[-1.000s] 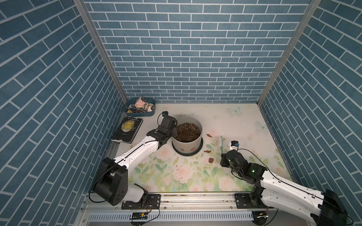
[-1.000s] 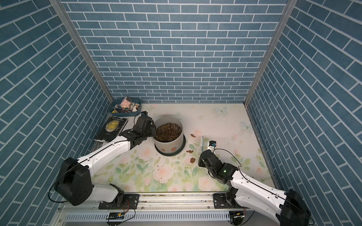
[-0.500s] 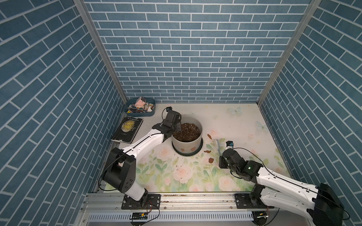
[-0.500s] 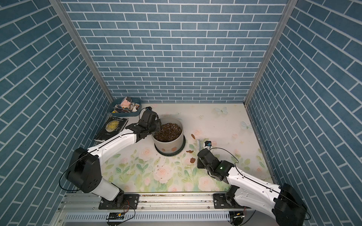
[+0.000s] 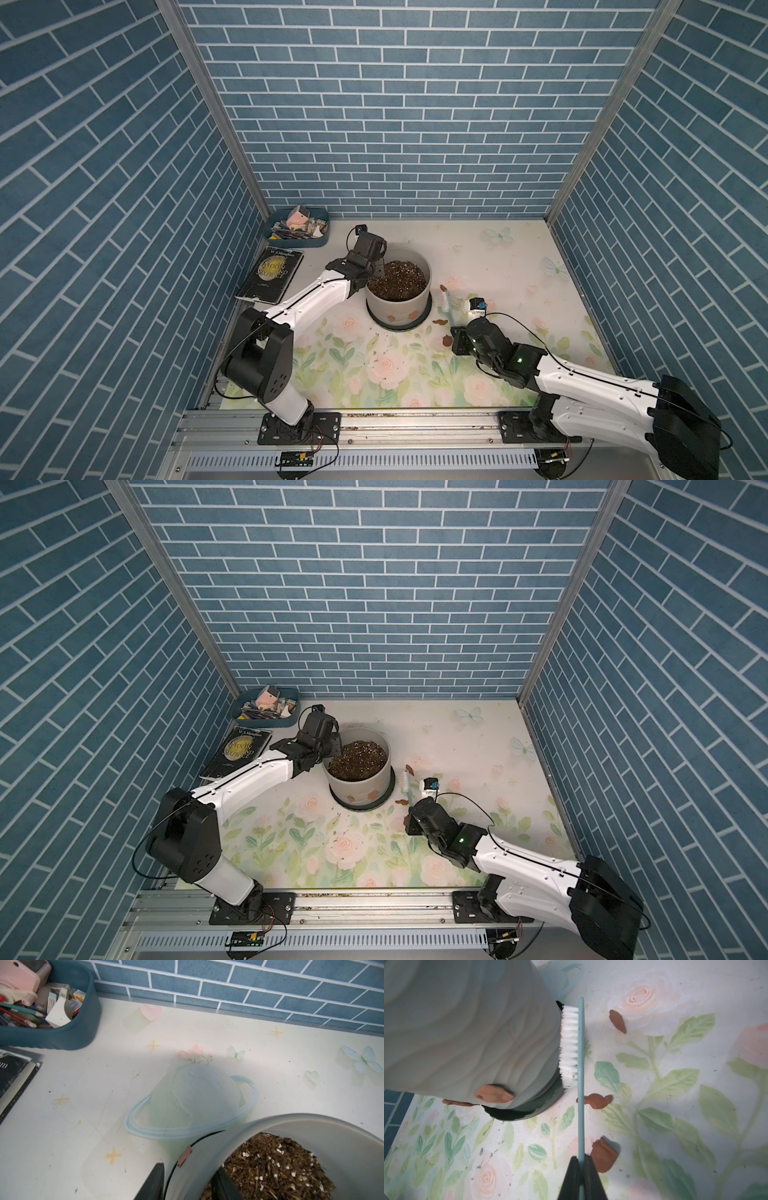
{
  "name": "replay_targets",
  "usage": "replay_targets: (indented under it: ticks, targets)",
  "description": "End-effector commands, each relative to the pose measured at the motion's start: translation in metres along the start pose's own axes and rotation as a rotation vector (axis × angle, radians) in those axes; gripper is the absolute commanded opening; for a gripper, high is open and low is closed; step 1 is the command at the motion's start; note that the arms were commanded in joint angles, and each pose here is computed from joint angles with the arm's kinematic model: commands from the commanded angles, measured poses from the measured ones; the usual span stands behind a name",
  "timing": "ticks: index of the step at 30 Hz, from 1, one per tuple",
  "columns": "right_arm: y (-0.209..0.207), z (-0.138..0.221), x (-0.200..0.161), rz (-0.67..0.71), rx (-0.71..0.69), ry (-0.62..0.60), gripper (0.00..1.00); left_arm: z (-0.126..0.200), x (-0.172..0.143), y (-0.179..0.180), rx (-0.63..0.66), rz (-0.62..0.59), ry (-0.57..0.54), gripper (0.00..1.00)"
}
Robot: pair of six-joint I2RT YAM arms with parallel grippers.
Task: Scrub the dried mud off the ceramic pot
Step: Rotate the pot on the tray.
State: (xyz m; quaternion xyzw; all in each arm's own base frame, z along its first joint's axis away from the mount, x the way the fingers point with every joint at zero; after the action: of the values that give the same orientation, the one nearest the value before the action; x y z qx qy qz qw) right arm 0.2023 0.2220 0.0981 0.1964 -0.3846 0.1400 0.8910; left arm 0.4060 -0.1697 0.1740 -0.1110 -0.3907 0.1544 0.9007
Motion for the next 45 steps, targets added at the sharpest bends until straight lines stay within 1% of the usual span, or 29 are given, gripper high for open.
replay_targets:
  ticks: [1, 4, 9, 10, 14, 19, 20, 21, 22, 25, 27, 28, 32, 36, 43, 44, 45]
  targets:
    - [0.005, -0.002, 0.005, -0.021, 0.017, -0.024, 0.00, 0.012, -0.001, 0.013, 0.037, 0.005, -0.013, 0.30]
    - [0.006, -0.002, 0.006, -0.023, 0.019, -0.030, 0.00, 0.018, -0.005, 0.021, 0.056, -0.002, -0.010, 0.19]
    - [0.005, -0.003, 0.003, -0.020, 0.020, -0.022, 0.00, 0.029, -0.009, 0.033, 0.085, -0.008, -0.004, 0.06]
    - [0.007, -0.003, 0.003, -0.016, 0.025, -0.019, 0.00, 0.033, -0.010, 0.038, 0.105, -0.008, -0.005, 0.00]
    - [0.012, -0.006, 0.002, 0.022, 0.013, -0.004, 0.00, 0.038, -0.016, 0.051, 0.150, 0.000, 0.005, 0.00]
    - [0.015, -0.007, 0.002, 0.040, 0.000, 0.003, 0.00, 0.039, -0.021, 0.053, 0.155, 0.025, 0.023, 0.00]
    - [0.015, -0.007, 0.001, 0.043, -0.001, 0.004, 0.00, 0.039, -0.021, 0.051, 0.138, 0.032, 0.025, 0.03]
    - [0.014, -0.007, 0.001, 0.043, -0.002, 0.005, 0.00, 0.039, -0.021, 0.046, 0.116, 0.037, 0.027, 0.11]
    - [0.014, -0.007, 0.001, 0.045, -0.005, 0.006, 0.00, 0.038, -0.020, 0.042, 0.093, 0.041, 0.027, 0.21]
    - [0.012, -0.006, -0.001, 0.046, -0.010, 0.007, 0.00, 0.035, -0.011, 0.033, 0.070, 0.041, 0.006, 0.41]
    - [0.011, -0.006, -0.002, 0.045, -0.011, 0.009, 0.00, 0.030, -0.003, 0.029, 0.086, 0.031, -0.013, 0.49]
    - [0.011, -0.007, -0.003, 0.046, -0.011, 0.011, 0.00, 0.028, 0.001, 0.028, 0.092, 0.027, -0.020, 0.51]
    - [0.009, -0.008, -0.005, 0.050, -0.023, 0.018, 0.00, 0.020, 0.011, 0.017, 0.073, 0.018, -0.035, 0.56]
    - [0.009, -0.009, -0.004, 0.051, -0.028, 0.016, 0.00, 0.013, 0.014, 0.011, 0.051, 0.009, -0.045, 0.58]
    - [0.012, -0.016, -0.005, 0.053, -0.023, 0.020, 0.00, 0.008, 0.004, 0.015, 0.052, 0.004, -0.022, 0.56]
    - [0.014, -0.018, -0.005, 0.051, -0.018, 0.018, 0.00, 0.008, 0.003, 0.016, 0.054, 0.003, -0.019, 0.56]
    - [0.016, -0.019, -0.004, 0.048, -0.012, 0.013, 0.00, 0.007, 0.000, 0.018, 0.058, 0.000, -0.015, 0.52]
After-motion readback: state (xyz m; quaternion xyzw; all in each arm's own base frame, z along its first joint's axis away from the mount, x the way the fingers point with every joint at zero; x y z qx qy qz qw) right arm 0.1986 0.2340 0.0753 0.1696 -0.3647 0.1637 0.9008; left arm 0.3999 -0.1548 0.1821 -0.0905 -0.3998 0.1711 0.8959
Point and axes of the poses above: each gripper's point midway between its finger pads, its own z axis back along the fingers, its own y axis along the line the jaws close on, x = y × z, the point moved 1 cm from there along z, back along the fingers, and after that the axes turned 14 degrees about z, right-handed, at the moved point
